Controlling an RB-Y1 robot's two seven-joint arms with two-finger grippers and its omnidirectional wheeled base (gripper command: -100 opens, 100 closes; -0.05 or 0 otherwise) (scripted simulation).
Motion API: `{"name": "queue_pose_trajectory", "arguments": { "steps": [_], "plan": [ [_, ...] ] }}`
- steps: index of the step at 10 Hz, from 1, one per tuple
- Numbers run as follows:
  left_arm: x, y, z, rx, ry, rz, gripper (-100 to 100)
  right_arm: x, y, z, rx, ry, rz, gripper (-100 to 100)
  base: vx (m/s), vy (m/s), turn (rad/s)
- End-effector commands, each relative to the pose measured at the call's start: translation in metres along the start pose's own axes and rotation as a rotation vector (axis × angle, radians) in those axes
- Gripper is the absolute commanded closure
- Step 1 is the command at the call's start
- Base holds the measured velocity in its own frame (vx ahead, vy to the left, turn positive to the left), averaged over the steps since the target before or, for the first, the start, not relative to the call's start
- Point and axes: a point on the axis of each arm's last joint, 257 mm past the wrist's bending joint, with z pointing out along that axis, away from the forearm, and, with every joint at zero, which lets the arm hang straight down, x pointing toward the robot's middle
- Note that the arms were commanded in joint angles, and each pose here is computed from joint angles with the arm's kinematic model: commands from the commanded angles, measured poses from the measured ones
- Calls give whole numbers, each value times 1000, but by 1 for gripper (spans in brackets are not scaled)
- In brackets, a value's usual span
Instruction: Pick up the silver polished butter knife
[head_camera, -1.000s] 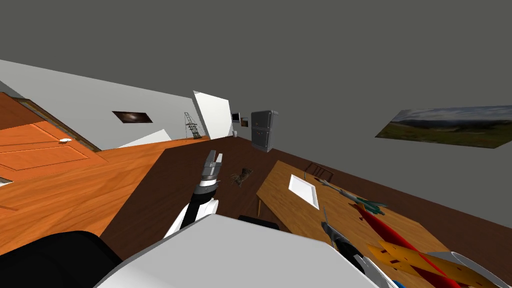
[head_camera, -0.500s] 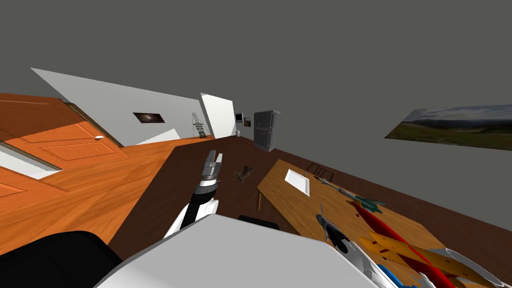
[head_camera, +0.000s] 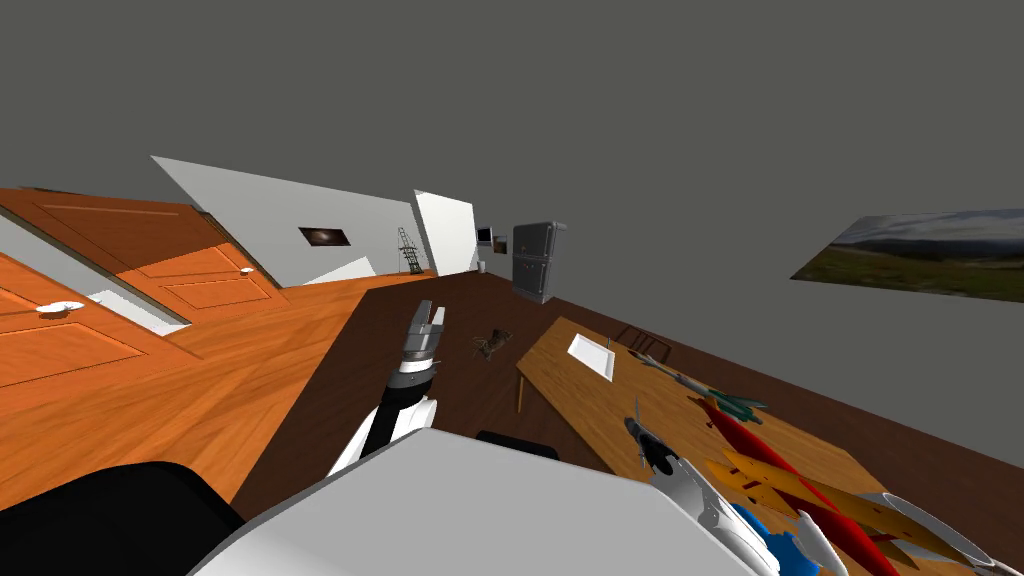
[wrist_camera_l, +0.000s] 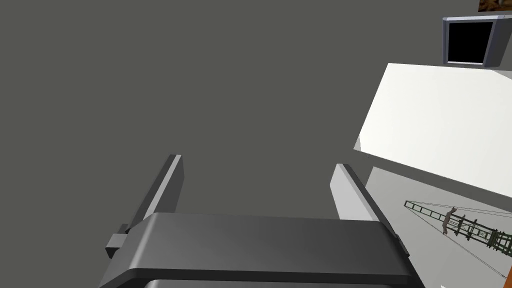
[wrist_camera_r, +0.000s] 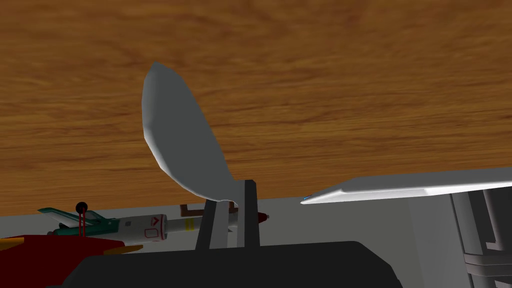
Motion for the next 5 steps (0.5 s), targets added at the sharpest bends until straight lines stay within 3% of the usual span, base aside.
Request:
{"name": "queue_pose_trajectory", "arguments": {
  "steps": [1,2,3,4,5],
  "plan": [
    [0,0,0,0,0,0,0,-3,12,3,11,10,15,100,-122,-48,147],
    [0,0,0,0,0,0,0,-2,10,3,21,14,15,100,-97,-30,71],
    [0,0,0,0,0,0,0,-6,24,4,17,21,28,100,-131,-34,119],
    [0,0,0,0,0,0,0,-6,19,3,13,15,22,100,-67,-19,47],
    [0,0,0,0,0,0,0,-6,21,3,15,17,22,0,-10,-2,-10]
  ]
}}
